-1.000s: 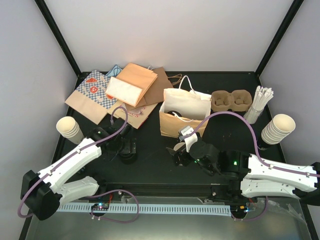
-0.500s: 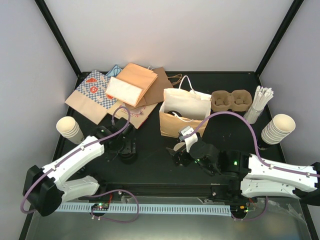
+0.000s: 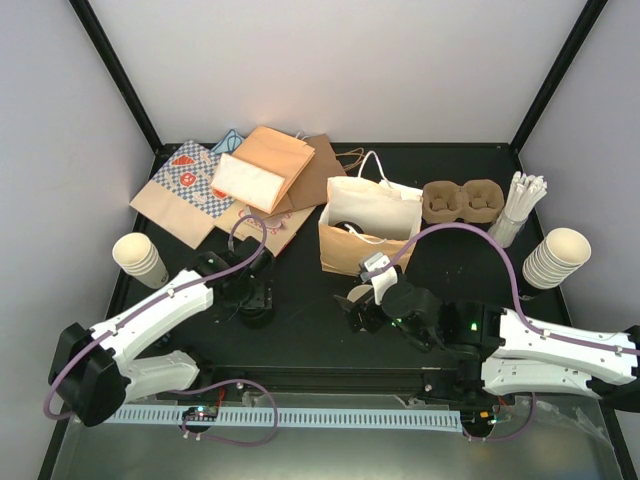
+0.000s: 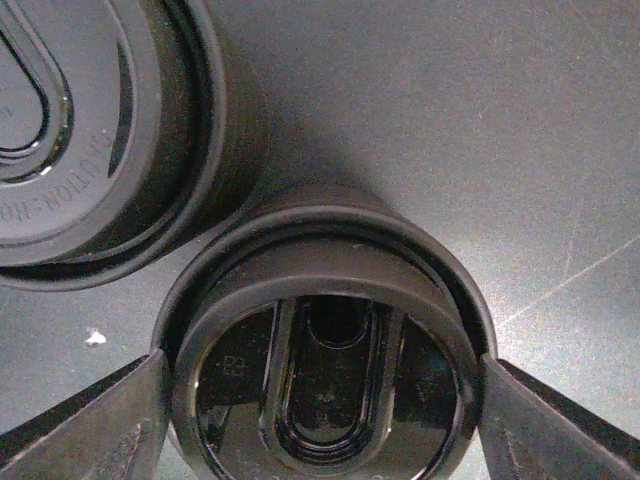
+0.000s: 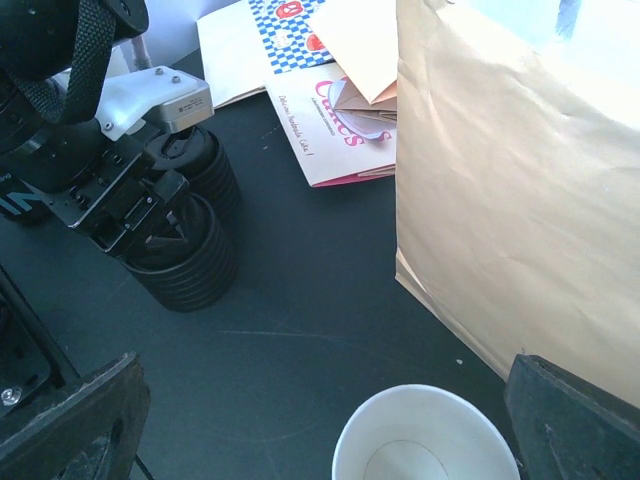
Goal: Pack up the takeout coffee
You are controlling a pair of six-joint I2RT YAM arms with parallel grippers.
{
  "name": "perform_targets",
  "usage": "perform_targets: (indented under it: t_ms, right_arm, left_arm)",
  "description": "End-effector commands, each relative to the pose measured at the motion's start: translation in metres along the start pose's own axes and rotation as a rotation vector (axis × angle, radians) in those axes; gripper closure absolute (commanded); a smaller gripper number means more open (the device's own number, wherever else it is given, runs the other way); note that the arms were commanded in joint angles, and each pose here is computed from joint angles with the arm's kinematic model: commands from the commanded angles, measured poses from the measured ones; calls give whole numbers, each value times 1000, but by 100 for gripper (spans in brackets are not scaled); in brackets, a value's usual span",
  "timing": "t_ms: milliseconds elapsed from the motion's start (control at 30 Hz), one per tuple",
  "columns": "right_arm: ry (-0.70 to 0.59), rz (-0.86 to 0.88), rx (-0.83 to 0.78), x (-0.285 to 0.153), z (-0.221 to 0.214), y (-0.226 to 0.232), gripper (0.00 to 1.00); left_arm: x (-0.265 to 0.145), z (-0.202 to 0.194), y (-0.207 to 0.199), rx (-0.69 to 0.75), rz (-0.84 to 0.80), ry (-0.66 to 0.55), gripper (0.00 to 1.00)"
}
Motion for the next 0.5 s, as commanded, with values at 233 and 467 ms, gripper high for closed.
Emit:
perform_targets:
  t_ms: [233, 467]
  right_arm:
    - [-9, 5, 15, -3, -1, -1, 0]
    - [-2, 10, 17, -2, -3, 0, 0]
  left_arm:
    - [-8, 3, 3, -11, 21, -39, 24]
    - [-29, 7, 2, -16, -3, -63, 24]
Point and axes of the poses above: each gripper's point midway between its finger pads, its own x axis out along the fingers, its own y axis along the line the jaws close on, z = x × y, the point moved 3 cm from there along -x, back along the fingers, and after that the axes turned 1 degree about -x, right-handed, at the moved point
